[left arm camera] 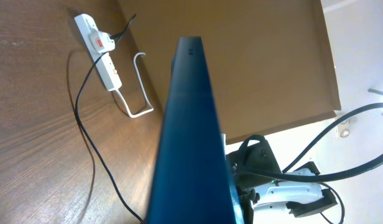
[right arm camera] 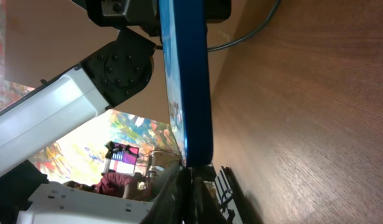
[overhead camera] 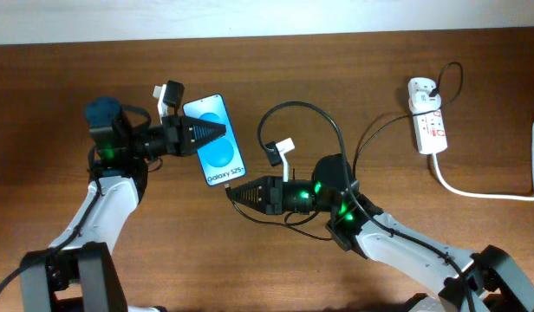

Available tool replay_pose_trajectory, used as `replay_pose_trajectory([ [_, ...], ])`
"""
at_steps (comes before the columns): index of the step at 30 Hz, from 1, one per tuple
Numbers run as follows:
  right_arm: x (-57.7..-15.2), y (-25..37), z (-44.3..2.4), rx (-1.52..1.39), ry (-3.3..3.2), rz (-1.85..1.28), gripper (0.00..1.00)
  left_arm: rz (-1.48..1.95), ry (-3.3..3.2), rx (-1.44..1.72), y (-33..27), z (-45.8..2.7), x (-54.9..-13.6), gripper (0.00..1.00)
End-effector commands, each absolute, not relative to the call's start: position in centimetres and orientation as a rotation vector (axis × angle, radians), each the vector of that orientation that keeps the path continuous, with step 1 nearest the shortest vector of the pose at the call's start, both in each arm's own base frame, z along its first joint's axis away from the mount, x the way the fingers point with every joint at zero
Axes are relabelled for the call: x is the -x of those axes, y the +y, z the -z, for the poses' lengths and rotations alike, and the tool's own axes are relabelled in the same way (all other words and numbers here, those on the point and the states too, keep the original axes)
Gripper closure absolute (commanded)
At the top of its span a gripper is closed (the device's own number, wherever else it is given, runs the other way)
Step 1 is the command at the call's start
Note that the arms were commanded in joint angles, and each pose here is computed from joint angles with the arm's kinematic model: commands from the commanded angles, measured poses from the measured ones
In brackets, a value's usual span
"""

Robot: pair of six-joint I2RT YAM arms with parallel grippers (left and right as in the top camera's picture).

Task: Plug charger to phone and switch on socket

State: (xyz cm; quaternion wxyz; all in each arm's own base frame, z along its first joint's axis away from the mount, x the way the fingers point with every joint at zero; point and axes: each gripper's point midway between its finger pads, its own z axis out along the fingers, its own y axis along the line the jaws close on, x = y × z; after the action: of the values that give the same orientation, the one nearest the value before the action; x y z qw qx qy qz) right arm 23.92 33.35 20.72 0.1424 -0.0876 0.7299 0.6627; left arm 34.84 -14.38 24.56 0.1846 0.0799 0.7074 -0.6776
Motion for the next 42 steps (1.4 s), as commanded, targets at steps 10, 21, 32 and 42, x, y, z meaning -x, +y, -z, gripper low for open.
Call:
replay_pose_trajectory([
  [10,-25.3,32.9,-22.5,0.263,2.013,-1.89,0.96,1.92,1.986,-0.27,-14.5,-24.9,-34.3,1.0],
  [21,-25.4,32.9,-21.2,0.205,2.089,-1.875,0.96,1.92,1.986,-0.27,-14.5,-24.9,-34.3,1.0],
  [32,-24.1,33.1,-21.5,0.288,2.096,-1.93,0.96,1.919,1.985,-0.27,-14.5,-24.9,-34.3,1.0],
  [42,-23.9,33.1,-22.1,0.324,2.061,-1.944,0.96,1.919,1.986,-0.27,-14.5,-24.9,-34.3,1.0],
])
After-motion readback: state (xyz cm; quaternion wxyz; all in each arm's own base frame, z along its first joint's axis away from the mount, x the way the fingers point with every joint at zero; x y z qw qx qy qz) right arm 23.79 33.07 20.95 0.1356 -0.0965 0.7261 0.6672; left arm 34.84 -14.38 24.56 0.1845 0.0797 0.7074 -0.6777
